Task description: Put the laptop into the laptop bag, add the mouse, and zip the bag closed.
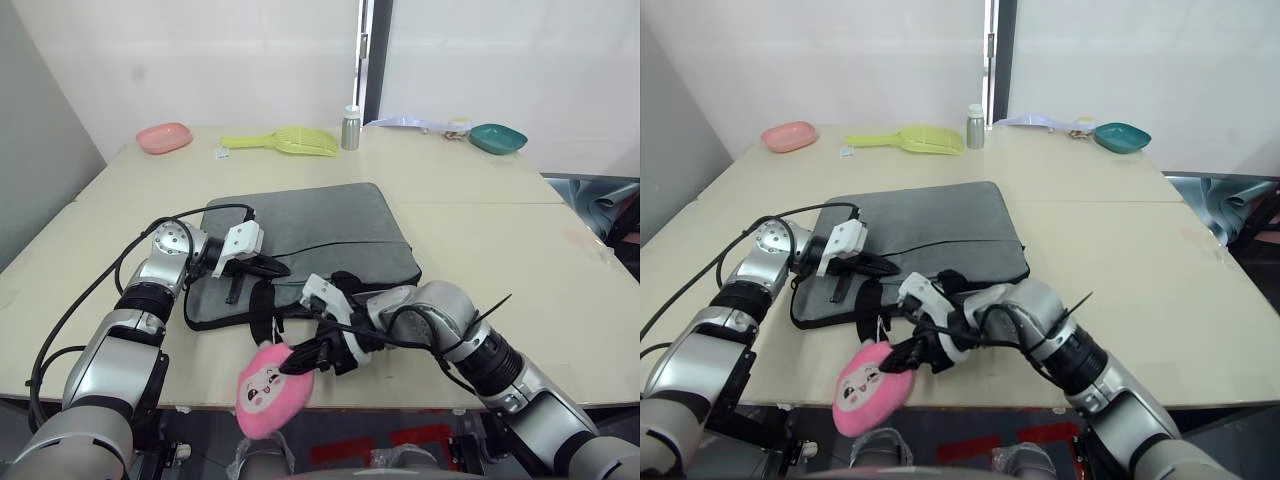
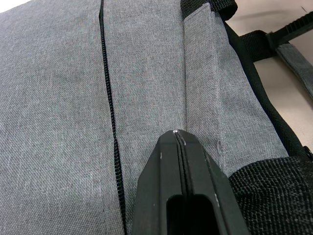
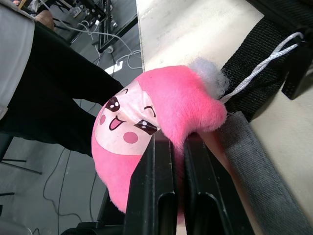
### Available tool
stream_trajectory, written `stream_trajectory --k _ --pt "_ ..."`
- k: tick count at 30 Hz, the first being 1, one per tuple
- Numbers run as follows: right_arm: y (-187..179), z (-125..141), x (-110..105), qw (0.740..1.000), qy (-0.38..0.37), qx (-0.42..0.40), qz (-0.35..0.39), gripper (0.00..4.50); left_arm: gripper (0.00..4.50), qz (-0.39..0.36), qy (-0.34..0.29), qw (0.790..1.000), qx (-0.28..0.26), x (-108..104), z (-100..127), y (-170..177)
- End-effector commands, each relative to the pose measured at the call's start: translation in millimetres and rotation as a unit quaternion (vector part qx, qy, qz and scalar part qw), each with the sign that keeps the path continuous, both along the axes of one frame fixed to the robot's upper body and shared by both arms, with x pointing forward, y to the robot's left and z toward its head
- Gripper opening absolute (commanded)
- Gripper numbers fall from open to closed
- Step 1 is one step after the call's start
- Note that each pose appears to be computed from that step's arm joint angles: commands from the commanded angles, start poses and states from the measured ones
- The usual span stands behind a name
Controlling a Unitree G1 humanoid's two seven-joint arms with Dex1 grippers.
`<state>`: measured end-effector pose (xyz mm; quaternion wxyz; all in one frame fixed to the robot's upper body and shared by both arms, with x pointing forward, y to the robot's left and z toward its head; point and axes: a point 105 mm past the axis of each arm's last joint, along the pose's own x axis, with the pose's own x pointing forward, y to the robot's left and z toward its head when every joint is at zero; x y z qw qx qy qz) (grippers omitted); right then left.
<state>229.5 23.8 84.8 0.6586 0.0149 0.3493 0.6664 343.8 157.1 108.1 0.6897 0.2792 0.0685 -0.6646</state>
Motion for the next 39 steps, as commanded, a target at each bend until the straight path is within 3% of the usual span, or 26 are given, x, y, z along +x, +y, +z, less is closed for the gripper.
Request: stream_trajectory --k 1,8,14,27,31,39 --pt "-8.1 32.5 5.2 0.998 -0.037 0.044 0.000 0.01 0.00 -0.002 0.046 0.998 0.035 -11.3 -24.9 8.3" --pt "-36.3 45.1 11.4 0.994 -0.093 0.026 -0.052 0.01 0.00 -0.017 0.040 0.997 0.059 -15.1 -32.8 8.7" --pt "-64.2 30.6 10.6 0.982 -0.159 -0.072 -0.076 0.01 0.00 -0.034 0.036 0.996 0.080 -18.7 -43.2 5.4" --pt "-105.6 42.9 -18.4 0.972 -0.190 -0.099 -0.096 0.01 0.00 -0.043 0.035 0.995 0.082 -21.2 -50.0 1.4" --pt "-127.1 43.9 -22.7 0.967 -0.192 -0.125 -0.116 0.01 0.00 -0.042 0.035 0.995 0.081 -19.8 -49.9 0.0" --pt "-207.5 17.9 -31.9 0.929 -0.186 -0.276 -0.159 0.01 0.00 -0.043 0.033 0.996 0.073 -21.0 -50.3 -1.9"
